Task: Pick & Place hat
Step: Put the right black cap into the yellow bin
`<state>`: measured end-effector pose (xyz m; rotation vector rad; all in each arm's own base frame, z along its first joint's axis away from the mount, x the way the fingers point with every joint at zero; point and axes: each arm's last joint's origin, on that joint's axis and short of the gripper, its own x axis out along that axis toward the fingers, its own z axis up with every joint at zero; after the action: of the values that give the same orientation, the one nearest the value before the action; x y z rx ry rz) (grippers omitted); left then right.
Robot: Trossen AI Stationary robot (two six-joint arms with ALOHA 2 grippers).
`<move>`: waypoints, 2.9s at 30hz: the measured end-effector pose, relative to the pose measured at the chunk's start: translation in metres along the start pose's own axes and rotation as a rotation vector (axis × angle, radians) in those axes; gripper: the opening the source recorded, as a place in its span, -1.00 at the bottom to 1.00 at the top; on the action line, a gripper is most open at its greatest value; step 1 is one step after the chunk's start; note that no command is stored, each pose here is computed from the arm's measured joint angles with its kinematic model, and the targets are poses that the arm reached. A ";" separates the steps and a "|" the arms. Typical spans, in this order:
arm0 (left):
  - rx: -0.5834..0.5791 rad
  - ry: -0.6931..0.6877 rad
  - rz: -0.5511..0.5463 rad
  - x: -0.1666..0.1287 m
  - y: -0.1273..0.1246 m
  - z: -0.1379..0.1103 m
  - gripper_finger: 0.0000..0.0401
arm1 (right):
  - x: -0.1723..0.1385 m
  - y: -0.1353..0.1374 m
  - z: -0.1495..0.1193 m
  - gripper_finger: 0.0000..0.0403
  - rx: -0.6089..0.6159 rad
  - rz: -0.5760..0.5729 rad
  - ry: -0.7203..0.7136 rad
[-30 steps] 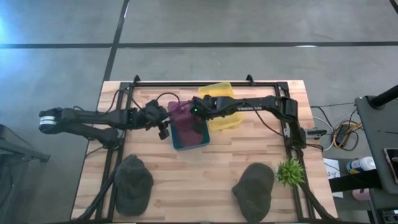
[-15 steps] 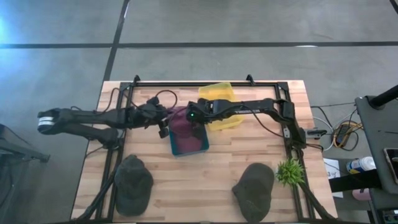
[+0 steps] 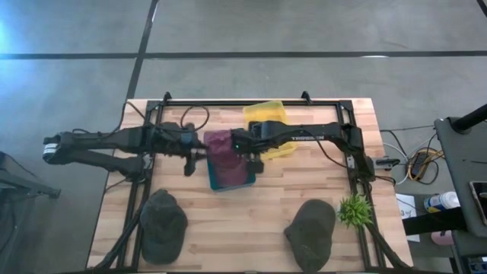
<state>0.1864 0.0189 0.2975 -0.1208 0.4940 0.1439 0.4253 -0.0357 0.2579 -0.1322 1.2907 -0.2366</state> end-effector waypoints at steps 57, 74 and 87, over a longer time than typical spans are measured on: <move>-0.031 0.259 -0.441 0.240 -0.229 0.073 -0.37 | 0.029 0.053 -0.278 0.80 0.375 0.854 0.392; -0.030 0.277 -0.428 0.252 -0.227 0.065 -0.37 | 0.049 0.086 -0.272 0.79 0.328 1.128 0.397; 0.018 0.301 -0.286 0.229 -0.217 0.075 -0.37 | 0.049 0.089 -0.264 -0.11 0.303 1.244 0.367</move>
<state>0.4564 -0.1582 0.2705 -0.1956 0.7715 -0.1613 0.1927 0.0475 0.1196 0.9943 1.4559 0.6399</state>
